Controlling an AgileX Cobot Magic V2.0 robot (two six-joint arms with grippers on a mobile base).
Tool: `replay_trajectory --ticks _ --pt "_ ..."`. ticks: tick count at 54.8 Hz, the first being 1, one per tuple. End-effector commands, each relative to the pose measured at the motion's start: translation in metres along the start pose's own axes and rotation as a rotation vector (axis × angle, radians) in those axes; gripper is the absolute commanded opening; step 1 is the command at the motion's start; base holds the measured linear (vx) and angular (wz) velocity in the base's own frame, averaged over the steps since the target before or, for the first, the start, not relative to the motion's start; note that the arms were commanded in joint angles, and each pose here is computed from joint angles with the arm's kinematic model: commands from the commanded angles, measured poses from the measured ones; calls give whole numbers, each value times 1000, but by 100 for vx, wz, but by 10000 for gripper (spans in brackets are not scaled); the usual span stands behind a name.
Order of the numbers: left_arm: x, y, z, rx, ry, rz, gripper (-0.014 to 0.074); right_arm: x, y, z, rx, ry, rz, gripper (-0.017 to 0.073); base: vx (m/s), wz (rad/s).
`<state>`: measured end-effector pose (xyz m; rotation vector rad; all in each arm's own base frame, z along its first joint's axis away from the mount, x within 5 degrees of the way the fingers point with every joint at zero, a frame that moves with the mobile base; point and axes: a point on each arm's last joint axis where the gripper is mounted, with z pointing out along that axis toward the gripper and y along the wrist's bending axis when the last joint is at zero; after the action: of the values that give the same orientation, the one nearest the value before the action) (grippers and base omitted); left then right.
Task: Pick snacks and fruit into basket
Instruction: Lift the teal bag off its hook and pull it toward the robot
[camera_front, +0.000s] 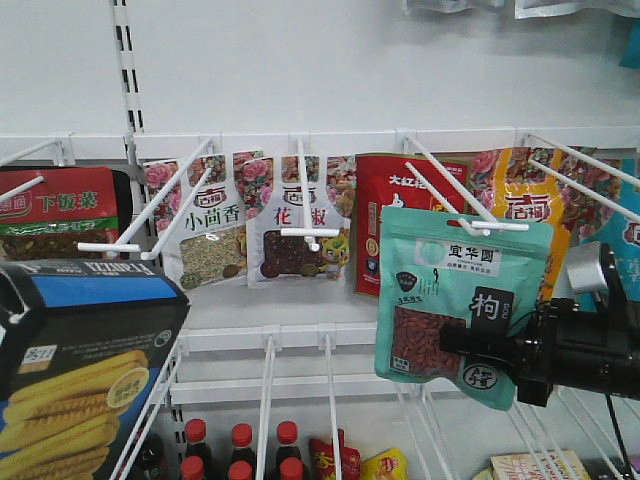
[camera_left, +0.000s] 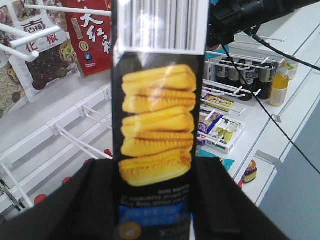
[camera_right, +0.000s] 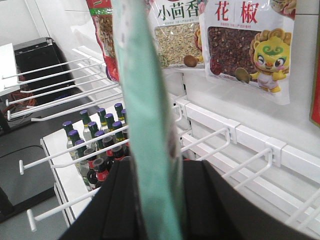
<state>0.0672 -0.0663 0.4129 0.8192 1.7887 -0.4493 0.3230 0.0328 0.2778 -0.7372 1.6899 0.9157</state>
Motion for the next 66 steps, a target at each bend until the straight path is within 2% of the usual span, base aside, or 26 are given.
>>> replay_trajectory --ticks 1,12,32,54,59,66 --pt "-17 2 -7 -9 -127 1 -10 -25 16 -5 -100 -104 -51 -14 0 0" --pt "-17 2 -7 -9 -127 1 -10 -26 29 -10 -113 -57 -81 -10 0 0" --pt "-17 2 -7 -9 -127 1 -10 -11 78 -30 -118 -36 -80 -10 0 0" --pt "-17 2 -7 -9 -127 1 -10 -3 134 -53 -116 24 -11 -8 0 0" --pt "-17 2 -7 -9 -127 1 -10 -8 142 -58 -69 27 26 -8 0 0" --pt "-17 2 -7 -9 -127 1 -10 -15 146 -66 99 2 92 -8 0 0"
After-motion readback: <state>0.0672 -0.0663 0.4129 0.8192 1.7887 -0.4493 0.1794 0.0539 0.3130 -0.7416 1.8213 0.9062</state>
